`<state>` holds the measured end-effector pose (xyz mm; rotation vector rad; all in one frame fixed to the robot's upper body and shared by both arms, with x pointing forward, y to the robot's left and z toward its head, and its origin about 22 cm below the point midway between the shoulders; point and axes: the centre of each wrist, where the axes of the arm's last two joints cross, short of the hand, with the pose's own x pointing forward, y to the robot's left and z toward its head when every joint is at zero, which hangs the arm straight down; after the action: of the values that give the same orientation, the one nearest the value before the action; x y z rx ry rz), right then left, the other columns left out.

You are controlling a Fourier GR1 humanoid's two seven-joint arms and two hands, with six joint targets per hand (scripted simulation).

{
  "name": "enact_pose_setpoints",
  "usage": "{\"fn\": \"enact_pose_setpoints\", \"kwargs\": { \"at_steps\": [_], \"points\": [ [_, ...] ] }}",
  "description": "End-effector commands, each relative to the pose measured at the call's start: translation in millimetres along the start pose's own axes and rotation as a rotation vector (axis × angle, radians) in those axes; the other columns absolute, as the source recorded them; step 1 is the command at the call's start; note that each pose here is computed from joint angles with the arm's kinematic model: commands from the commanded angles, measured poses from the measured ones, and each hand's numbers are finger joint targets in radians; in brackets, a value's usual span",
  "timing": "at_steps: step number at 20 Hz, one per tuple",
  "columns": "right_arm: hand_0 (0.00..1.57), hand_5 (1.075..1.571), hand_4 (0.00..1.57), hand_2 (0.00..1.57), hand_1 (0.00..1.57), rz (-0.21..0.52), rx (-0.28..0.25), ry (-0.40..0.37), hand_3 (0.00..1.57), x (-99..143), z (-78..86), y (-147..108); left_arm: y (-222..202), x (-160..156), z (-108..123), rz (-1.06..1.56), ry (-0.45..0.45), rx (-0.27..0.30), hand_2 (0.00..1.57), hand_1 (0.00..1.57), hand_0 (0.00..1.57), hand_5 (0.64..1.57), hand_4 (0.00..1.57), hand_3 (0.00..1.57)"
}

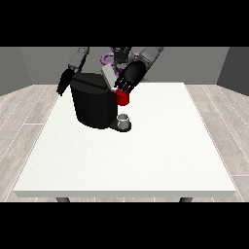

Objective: Insert the coffee pod into the coffee machine and close the lid

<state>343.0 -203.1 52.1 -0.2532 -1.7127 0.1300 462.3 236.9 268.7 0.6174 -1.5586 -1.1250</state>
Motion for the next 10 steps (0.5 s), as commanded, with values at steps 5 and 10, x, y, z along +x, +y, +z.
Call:
{"fn": "enact_pose_setpoints", "kwargs": {
  "at_steps": [5, 10],
  "points": [
    [0.0, 1.571, 0.0, 0.0, 0.0, -0.012, -0.002, 0.03, 0.0, 1, -5.9, -6, 14, 8, 0, -0.017, 0.0, 0.034, 1.26, 1.22, 1.22, 1.571, 0.38, 1.21],
    [0.0, 1.571, 0.0, 0.0, 0.0, -0.007, -0.003, 0.017, 0.0, -12, 6.1, -6, 8, -3, 3, -0.025, -0.023, 0.044, 1.22, 1.2, 1.2, 1.571, 0.36, 1.17]
  ]
}}
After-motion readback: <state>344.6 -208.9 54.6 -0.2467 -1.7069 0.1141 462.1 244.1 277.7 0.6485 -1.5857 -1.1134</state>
